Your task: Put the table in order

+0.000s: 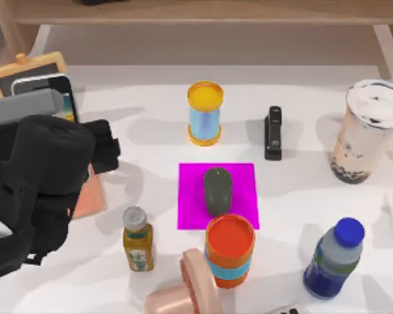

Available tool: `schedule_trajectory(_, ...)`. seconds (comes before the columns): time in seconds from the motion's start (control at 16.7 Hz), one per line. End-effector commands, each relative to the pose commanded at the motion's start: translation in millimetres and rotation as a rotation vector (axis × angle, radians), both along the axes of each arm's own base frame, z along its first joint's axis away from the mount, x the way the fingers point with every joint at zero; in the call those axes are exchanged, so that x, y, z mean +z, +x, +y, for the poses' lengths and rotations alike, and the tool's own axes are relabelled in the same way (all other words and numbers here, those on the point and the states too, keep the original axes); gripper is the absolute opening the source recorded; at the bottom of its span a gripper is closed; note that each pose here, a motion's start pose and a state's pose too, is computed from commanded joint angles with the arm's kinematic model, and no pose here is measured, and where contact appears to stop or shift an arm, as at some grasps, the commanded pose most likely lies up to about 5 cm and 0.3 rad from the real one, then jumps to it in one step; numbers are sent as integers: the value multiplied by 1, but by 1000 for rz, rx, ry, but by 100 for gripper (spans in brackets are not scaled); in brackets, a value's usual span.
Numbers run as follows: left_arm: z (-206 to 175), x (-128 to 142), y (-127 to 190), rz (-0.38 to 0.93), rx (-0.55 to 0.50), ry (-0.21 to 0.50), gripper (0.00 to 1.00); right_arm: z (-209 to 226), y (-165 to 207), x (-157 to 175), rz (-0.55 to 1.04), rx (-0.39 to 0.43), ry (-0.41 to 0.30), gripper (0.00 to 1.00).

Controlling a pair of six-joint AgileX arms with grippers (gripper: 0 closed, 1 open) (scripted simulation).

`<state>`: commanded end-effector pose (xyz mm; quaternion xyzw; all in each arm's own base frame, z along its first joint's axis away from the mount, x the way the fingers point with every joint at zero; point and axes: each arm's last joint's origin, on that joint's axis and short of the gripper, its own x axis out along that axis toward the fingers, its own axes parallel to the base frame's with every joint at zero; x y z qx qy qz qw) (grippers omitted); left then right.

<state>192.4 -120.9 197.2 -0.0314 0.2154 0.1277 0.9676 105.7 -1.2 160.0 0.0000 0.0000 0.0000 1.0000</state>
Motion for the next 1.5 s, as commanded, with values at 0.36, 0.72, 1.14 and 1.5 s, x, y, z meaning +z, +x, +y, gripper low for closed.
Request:
schedule_trajectory(0.36, 12, 3, -3, -8, -10, -19, 100, 0, 0, 0, 0, 0, 0, 100)
schedule_trajectory(0.72, 62, 6, -30, -79, -78, -76, 100, 0, 0, 0, 0, 0, 0, 100)
schedule_trajectory(1.14, 108, -14, -77, -334, -200, -38, 100, 0, 0, 0, 0, 0, 0, 100)
schedule_trajectory(1.5, 120, -37, -87, -435, -258, 62, 100, 0, 0, 0, 0, 0, 0, 100)
